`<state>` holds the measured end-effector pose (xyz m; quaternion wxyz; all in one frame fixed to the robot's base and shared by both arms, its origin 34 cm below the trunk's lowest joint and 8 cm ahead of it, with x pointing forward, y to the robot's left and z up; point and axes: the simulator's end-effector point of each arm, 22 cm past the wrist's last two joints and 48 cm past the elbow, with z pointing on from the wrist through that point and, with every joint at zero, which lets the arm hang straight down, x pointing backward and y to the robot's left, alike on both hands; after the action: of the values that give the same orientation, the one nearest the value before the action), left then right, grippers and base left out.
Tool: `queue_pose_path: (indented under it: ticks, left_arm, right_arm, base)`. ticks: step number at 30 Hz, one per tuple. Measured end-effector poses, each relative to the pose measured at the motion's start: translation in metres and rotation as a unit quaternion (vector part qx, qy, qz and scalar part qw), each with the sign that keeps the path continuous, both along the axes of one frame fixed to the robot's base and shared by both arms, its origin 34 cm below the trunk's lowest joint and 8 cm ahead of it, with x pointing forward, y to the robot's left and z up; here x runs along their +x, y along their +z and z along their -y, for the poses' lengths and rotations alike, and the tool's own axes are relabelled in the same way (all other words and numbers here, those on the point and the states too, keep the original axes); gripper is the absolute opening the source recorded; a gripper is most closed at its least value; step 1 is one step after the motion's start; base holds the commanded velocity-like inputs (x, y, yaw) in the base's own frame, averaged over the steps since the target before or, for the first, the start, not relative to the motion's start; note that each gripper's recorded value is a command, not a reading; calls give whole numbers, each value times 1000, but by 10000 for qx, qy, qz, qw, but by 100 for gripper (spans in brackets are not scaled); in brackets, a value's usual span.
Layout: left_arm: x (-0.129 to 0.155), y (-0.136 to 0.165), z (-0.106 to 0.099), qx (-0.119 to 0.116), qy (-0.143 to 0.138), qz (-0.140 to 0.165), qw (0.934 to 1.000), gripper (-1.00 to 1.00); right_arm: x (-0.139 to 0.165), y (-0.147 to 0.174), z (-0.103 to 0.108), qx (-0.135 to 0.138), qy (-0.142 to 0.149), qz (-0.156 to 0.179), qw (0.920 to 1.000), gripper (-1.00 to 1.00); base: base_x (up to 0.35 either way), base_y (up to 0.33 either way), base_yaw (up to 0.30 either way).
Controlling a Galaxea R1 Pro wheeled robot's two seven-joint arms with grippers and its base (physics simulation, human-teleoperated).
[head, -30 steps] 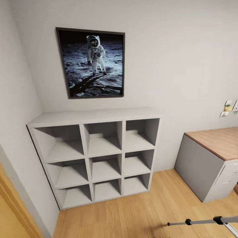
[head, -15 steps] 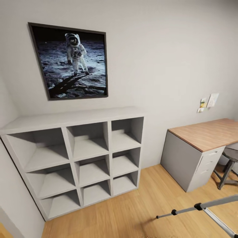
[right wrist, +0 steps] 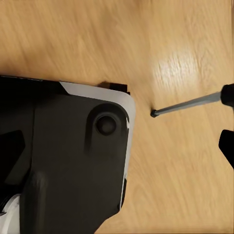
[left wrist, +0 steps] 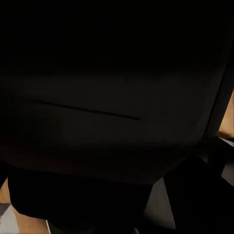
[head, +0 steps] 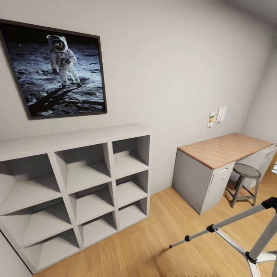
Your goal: Attach the digital camera to the camera tripod in the bedroom.
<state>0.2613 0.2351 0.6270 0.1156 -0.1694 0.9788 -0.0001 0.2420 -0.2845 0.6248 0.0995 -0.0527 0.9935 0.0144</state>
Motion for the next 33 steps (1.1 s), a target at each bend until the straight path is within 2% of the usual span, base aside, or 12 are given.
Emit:
queue_pose_path:
  ticks: [6, 16, 33]
  left_arm:
    - [0, 0, 0, -2, -1, 1, 10000, -100]
    - [0, 0, 1, 3, -57, 6, 10000, -100]
    - [0, 0, 0, 6, -63, 4, 10000, -100]
  right_arm:
    - [0, 0, 0, -1, 2, -5, 10000, 100]
    - [0, 0, 0, 1, -2, 3, 10000, 100]
    - [0, 0, 0, 1, -3, 2, 10000, 100]
  base:
    - [16, 0, -286]
    - [186, 14, -286]
    - [13, 2, -286]
